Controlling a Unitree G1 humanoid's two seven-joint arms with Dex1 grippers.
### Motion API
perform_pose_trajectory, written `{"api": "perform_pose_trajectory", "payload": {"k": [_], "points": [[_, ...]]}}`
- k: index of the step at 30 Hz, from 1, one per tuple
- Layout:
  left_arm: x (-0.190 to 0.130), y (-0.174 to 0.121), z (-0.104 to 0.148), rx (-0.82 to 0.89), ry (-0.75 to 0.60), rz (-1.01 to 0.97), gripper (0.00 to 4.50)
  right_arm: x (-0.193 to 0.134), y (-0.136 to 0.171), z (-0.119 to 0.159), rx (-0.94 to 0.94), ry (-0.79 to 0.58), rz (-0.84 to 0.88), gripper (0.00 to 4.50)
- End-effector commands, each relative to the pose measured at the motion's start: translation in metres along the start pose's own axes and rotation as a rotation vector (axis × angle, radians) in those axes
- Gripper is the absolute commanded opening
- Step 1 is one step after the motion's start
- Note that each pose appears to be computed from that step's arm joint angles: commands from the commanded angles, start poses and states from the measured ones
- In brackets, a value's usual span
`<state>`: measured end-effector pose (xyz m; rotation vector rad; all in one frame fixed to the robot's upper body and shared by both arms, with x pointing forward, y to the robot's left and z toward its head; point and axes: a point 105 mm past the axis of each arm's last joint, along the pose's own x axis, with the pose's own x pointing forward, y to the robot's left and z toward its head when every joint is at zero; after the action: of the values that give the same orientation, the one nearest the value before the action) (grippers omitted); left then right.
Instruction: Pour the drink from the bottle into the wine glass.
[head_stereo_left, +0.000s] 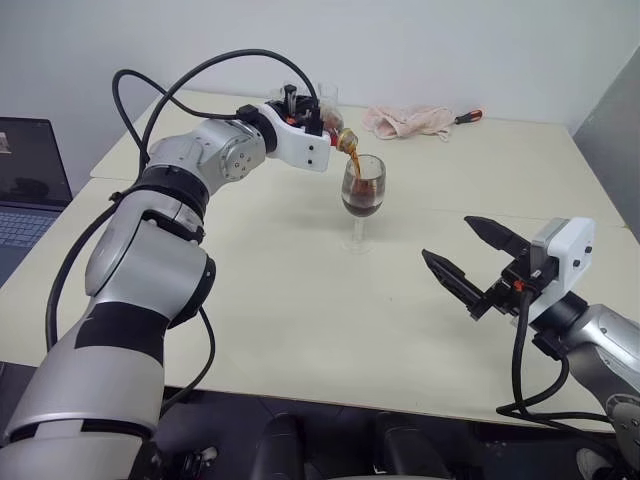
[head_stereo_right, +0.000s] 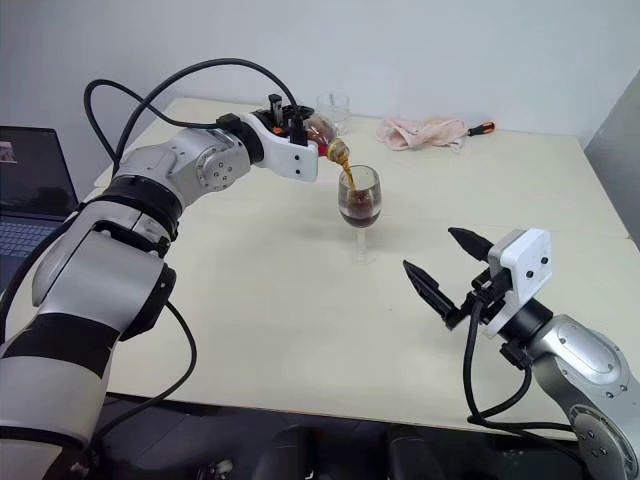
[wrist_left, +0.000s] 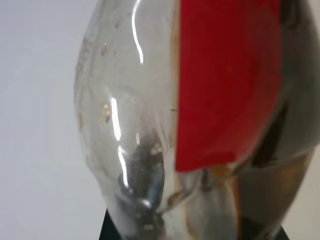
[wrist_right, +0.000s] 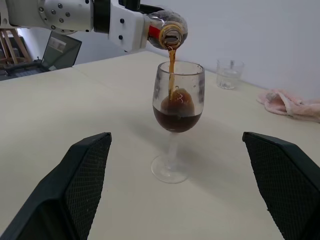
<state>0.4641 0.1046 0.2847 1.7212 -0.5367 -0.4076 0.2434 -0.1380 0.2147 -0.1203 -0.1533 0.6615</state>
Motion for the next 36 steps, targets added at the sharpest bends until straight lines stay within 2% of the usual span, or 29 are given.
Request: {"api": "perform_pose_trajectory", "payload": {"k": [1, 8, 12, 20, 25, 29, 31, 36], "points": [[-0.001, 0.026, -0.002, 0.03, 0.001, 0.067, 0.74, -0.002, -0.002, 0.012, -0.044, -0.045, -0.005, 4.5], [-0.001, 0.023, -0.002, 0.002, 0.0, 0.062, 0.74, -0.001, -0.003, 0.013, -0.05, -0.049, -0.004, 4.5], [0.001, 0.018, 0.001, -0.131, -0.008, 0.058, 0.74, 0.003, -0.001, 0.019, -0.047, -0.079, 0.007, 4.5], [0.0, 0.009, 0.002, -0.555, -0.045, 0.042, 0.74, 0.016, 0.007, 0.031, -0.055, -0.11, 0.063, 4.5], [-0.012, -0.024, -0.015, -0.966, -0.017, 0.086, 0.74, 0.032, 0.005, 0.049, -0.063, -0.158, 0.105, 4.5], [-0.035, -0.054, -0.05, -1.282, 0.105, 0.224, 0.74, 0.049, 0.011, 0.056, -0.071, -0.125, 0.173, 4.5], [-0.042, -0.063, -0.056, -1.344, 0.131, 0.251, 0.74, 0.052, 0.016, 0.06, -0.054, -0.132, 0.216, 4.5], [-0.076, -0.1, -0.081, -1.477, 0.254, 0.348, 0.74, 0.059, 0.05, 0.041, 0.0, 0.007, 0.411, 4.5]]}}
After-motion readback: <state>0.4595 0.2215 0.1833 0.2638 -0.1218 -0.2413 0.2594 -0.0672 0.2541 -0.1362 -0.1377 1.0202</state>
